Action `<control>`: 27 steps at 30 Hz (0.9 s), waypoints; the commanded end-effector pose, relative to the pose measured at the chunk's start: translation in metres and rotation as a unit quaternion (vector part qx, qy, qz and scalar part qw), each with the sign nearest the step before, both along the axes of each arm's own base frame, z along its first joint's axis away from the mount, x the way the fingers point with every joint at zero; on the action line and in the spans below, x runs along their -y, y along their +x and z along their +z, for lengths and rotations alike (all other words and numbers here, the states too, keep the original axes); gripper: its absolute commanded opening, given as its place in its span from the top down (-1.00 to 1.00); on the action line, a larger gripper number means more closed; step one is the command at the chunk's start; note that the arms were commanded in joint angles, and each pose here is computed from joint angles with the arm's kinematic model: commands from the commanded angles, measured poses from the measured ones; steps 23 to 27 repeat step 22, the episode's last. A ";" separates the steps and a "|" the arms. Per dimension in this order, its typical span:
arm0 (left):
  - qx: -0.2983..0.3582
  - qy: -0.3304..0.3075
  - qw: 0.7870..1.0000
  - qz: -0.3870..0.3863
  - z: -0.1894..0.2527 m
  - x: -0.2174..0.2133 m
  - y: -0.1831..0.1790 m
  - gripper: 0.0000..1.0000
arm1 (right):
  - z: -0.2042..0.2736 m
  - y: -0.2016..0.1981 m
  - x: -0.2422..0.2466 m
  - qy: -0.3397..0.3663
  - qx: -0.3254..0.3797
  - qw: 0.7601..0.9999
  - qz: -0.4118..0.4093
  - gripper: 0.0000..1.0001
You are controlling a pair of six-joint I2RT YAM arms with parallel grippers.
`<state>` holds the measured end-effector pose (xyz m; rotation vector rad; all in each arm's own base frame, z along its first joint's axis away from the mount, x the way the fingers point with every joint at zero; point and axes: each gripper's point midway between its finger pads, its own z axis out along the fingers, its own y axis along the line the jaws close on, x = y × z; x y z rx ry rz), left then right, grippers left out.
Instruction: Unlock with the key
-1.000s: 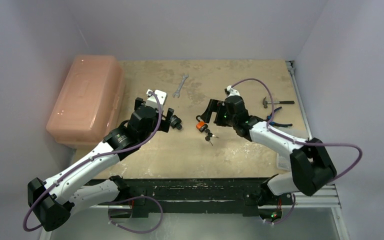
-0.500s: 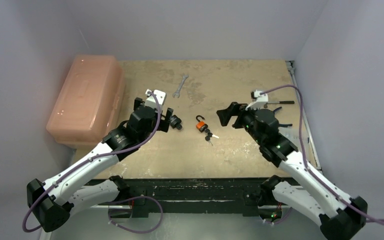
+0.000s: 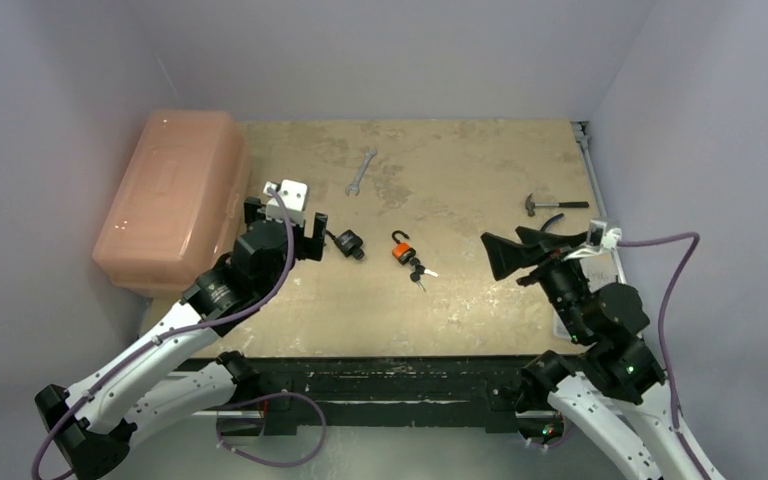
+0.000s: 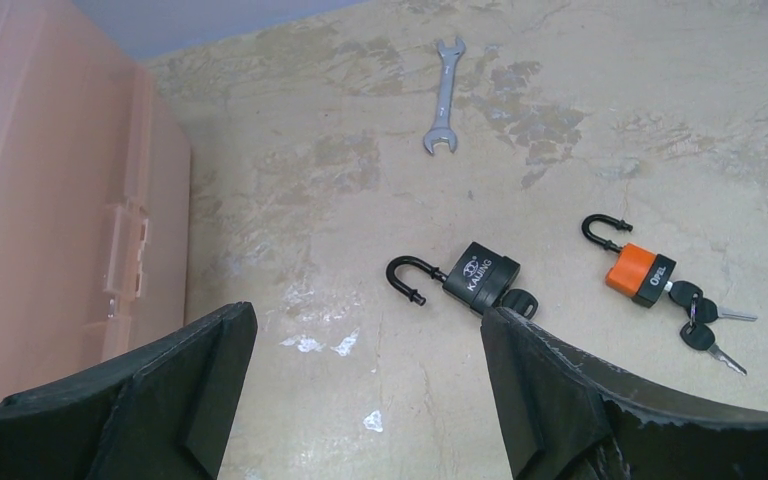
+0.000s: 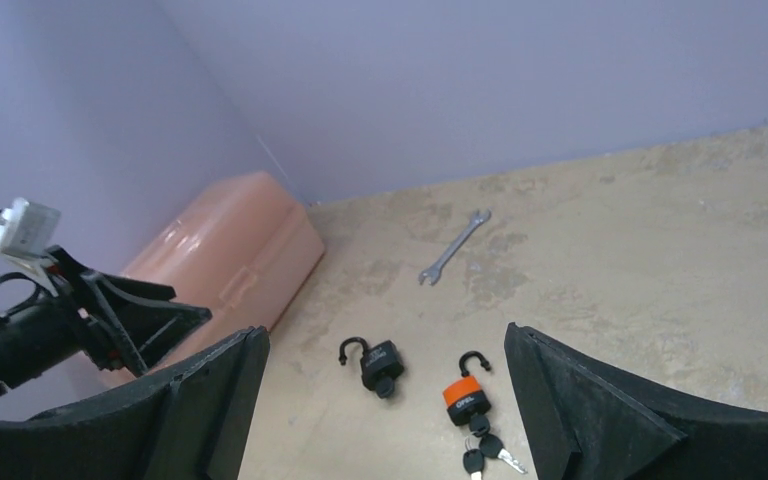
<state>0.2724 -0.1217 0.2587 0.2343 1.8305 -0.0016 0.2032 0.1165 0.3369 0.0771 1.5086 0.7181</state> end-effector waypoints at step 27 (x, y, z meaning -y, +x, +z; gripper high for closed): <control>0.030 -0.014 0.999 0.008 0.017 -0.009 -0.002 -0.79 | 0.007 -0.025 0.007 0.018 0.025 0.999 0.022 -0.98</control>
